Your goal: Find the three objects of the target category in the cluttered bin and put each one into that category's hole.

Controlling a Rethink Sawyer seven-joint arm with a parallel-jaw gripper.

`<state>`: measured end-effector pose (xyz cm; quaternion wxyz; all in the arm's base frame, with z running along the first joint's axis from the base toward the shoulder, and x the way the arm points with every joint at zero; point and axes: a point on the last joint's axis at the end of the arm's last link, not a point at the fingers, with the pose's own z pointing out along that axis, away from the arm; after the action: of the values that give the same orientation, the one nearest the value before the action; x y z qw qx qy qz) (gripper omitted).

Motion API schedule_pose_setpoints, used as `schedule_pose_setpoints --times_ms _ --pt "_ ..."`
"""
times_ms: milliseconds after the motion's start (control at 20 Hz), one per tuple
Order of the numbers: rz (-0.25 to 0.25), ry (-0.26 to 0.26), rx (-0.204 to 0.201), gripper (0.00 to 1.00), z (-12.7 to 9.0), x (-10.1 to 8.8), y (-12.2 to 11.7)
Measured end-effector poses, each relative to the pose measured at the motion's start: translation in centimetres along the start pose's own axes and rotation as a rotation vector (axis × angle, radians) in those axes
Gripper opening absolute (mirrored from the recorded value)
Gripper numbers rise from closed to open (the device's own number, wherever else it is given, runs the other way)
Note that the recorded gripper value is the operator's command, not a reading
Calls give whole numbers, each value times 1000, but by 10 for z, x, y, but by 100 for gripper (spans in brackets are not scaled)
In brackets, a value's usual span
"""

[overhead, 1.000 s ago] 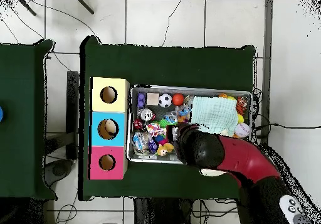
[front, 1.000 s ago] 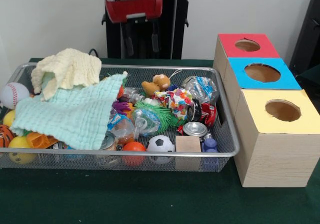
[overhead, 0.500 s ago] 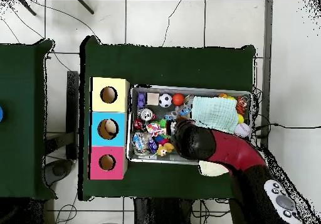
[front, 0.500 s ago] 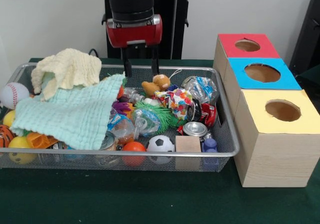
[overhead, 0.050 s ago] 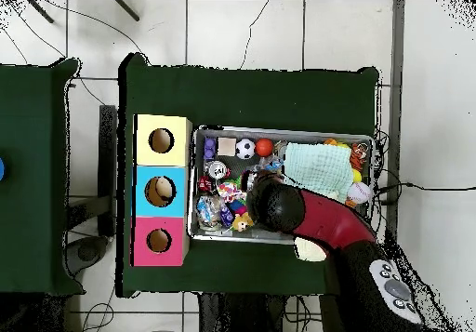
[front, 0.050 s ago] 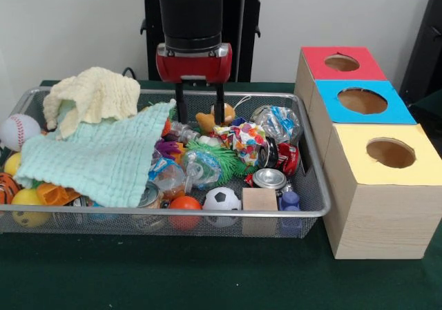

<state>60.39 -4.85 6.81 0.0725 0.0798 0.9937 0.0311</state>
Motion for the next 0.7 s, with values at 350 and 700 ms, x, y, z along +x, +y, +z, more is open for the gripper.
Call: schedule_pose_setpoints --times_ms 350,700 --pt "138 -28 24 100 16 -7 -1" --pt "270 -58 34 100 38 -13 -3"
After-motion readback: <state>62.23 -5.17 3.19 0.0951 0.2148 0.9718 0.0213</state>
